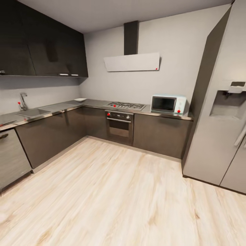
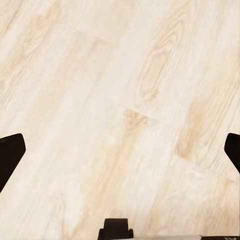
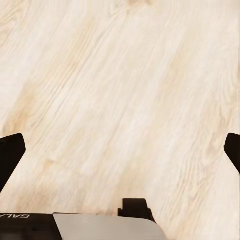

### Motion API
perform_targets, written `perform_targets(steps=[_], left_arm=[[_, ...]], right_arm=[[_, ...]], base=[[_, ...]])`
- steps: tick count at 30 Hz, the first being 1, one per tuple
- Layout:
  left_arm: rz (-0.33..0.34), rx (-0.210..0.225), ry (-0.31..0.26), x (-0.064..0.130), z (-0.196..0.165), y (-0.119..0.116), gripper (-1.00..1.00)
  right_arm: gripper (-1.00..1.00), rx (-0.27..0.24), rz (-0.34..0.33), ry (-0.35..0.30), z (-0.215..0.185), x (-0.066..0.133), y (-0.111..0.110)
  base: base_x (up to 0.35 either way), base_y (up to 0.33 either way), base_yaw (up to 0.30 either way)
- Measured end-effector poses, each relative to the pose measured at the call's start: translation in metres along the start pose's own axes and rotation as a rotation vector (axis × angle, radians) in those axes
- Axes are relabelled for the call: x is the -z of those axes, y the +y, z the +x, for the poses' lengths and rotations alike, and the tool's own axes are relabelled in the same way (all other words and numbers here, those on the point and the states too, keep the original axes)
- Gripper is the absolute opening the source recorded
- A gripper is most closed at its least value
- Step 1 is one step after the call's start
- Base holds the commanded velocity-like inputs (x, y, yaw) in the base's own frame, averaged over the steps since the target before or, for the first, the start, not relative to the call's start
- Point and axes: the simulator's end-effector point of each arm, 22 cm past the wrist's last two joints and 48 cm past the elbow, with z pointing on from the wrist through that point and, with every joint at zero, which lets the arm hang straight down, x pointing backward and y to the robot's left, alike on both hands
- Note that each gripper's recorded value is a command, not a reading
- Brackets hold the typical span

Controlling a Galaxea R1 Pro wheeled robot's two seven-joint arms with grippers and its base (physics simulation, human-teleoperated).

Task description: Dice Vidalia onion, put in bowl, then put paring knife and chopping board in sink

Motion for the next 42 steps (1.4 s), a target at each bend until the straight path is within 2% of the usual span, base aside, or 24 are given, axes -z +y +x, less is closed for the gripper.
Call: perform_targets(steps=[23,42], left_arm=[[0.000,0.000,0.000,0.0000,0.0001,0.0001,1.00],[0.000,0.000,0.001,0.0001,0.0005,0.0001,1.00]], right_arm=[[1.00,0.005,-0.002,0.002,0.0009,0.0002,0.0008],[1.00,0.005,-0.002,0.003,0.0015,0.0002,0.0008]], base=[[0.179,-0.161,0.262],[0.175,-0.010,0.262]])
